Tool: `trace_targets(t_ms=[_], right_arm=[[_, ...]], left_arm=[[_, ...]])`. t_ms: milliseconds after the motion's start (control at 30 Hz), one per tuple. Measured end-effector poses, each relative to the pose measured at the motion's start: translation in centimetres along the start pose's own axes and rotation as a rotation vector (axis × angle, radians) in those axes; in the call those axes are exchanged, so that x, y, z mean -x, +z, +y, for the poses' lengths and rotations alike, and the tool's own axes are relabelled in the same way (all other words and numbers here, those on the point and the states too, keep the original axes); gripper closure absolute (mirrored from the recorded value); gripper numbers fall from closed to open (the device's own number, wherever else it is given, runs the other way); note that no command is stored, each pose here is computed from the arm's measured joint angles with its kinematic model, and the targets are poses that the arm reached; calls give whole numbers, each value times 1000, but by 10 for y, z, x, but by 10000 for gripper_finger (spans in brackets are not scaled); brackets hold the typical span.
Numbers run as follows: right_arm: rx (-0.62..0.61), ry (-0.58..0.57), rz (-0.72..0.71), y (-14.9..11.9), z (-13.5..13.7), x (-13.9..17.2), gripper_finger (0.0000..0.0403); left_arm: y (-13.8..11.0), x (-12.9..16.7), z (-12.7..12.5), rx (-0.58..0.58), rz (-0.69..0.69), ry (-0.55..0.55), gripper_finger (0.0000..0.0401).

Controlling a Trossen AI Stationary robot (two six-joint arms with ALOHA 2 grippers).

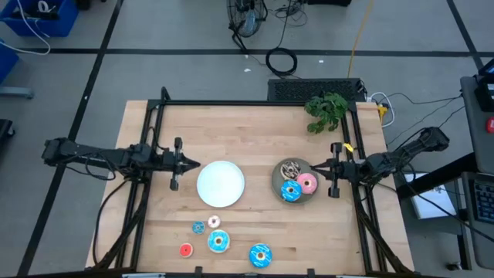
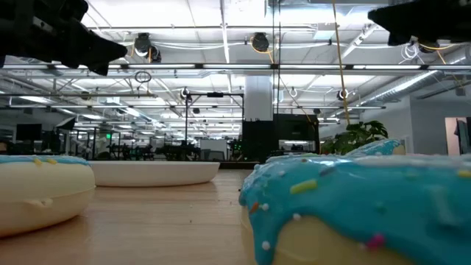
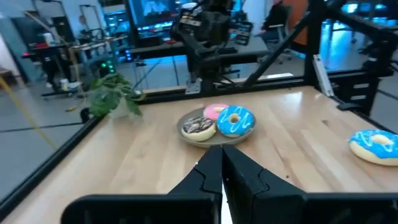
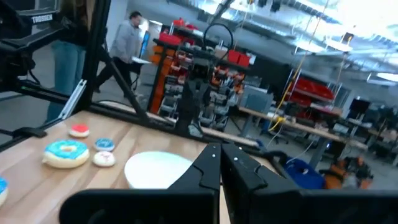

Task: Pick & Place donuts
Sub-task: Put the large blue donut on the white plate

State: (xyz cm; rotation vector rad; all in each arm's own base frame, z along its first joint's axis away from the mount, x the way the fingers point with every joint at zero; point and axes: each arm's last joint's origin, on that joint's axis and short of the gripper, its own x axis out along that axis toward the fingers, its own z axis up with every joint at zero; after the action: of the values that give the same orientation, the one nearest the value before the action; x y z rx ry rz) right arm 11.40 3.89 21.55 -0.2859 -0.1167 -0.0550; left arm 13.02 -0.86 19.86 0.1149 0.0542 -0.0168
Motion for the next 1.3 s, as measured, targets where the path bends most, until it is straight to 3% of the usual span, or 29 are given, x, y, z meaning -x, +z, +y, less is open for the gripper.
trace_targets(t_ms=[200,467,667,833,933,1100,1300], right_arm=[[15,23,77,21,11,-35,403],[44,137,366,70,46,-113,403],[3,163,600,105,78,-177,403],[-71,191,750,122,111,-222,403],[-93,289,822,117,139,-243,403],[-86,411,927,83,180,-257,398],[-174,423,1060,49,196,-257,333]], left_arm=[[-3,-1,0,-2,27,17,390],[-1,-2,1,-38,13,29,389],[5,-1,2,-38,-51,64,375],[1,-2,2,-17,-8,59,385],[2,-2,2,-9,-14,59,394],[2,-1,2,19,-18,59,395],[1,-2,2,35,-8,58,371]])
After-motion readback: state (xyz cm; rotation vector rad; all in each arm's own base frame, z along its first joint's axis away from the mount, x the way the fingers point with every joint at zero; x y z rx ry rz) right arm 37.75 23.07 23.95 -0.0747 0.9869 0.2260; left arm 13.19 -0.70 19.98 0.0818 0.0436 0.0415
